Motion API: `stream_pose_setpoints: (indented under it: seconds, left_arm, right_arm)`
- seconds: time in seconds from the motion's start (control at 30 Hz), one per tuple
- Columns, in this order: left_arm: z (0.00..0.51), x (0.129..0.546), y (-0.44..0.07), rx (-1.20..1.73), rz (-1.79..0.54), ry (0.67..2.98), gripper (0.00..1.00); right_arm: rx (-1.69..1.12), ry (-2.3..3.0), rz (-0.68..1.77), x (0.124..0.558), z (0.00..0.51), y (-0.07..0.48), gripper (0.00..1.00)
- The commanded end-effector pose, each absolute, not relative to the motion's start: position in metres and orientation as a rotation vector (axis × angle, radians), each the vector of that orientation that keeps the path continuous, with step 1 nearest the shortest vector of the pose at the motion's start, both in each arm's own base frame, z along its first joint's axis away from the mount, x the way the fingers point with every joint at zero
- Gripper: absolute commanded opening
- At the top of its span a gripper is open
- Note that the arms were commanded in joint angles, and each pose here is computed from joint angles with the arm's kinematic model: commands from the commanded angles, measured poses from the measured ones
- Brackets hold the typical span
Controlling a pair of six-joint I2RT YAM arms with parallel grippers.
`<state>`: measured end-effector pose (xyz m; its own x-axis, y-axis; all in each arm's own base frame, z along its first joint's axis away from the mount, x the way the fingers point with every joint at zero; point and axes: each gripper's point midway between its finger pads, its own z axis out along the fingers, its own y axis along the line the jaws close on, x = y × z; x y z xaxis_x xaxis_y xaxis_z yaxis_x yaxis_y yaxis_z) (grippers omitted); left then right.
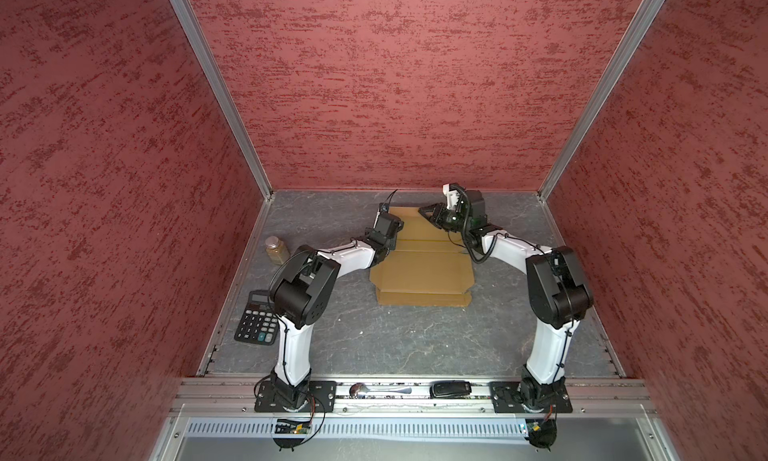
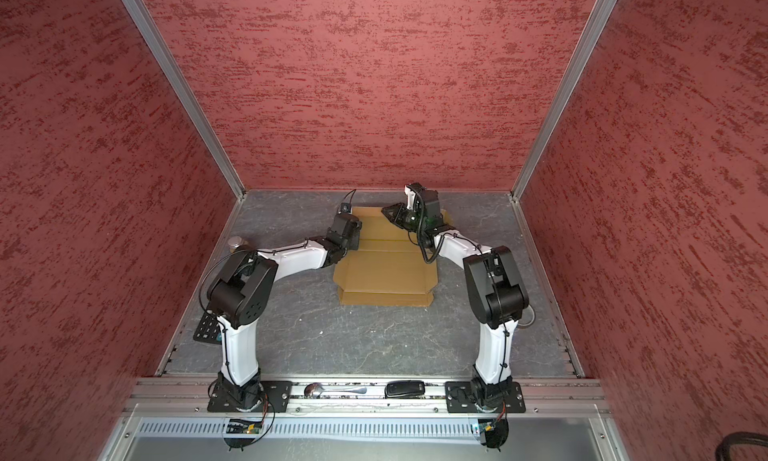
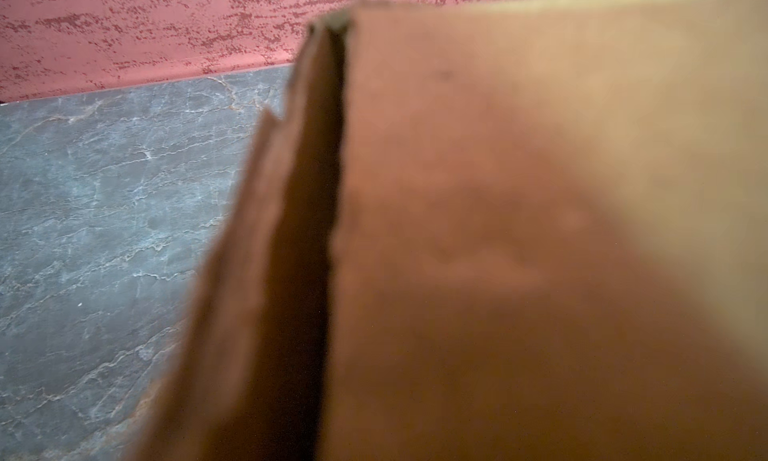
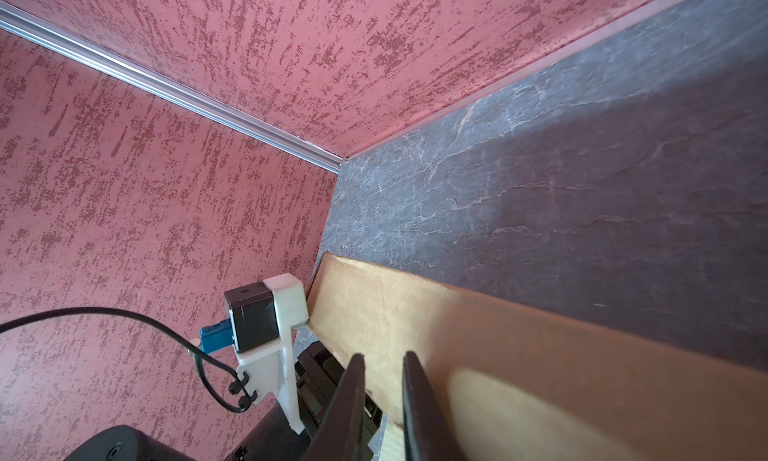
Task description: Fold the paper box
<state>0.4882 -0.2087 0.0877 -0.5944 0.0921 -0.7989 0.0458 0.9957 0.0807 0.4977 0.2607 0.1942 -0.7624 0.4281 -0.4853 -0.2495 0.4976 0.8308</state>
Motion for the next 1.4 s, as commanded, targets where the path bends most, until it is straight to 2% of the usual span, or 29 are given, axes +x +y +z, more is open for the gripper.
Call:
stream_pose_setpoints:
  seconds: [0.0,0.3,0.67,0.9,1.03,1.37]
  left_arm:
    - [0.082,0.489,-0.207,0.092,0.053,2.228,0.12]
    - [0.083,0.488,-0.205,0.086,0.05,2.221,0.11]
    - [0.078,0.481,-0.199,0.07,0.039,2.228,0.1]
    - [0.077,0.48,-0.198,0.067,0.033,2.231,0.1]
    - [0.079,0.48,-0.198,0.063,0.028,2.223,0.1]
    - [0.085,0.482,-0.2,0.066,0.014,2.216,0.1]
  right_arm:
    - [0.148,2.048,1.297,0.5,0.2,0.264,0.23]
    - [0.131,2.014,1.241,0.5,0.232,0.255,0.41]
    - [0.119,1.984,1.01,0.47,0.296,0.192,0.54]
    - [0.149,2.116,0.795,0.447,0.276,0.145,0.61]
    - [0.126,2.189,0.697,0.453,0.257,0.136,0.65]
    - [0.132,2.301,0.607,0.477,0.21,0.129,0.66]
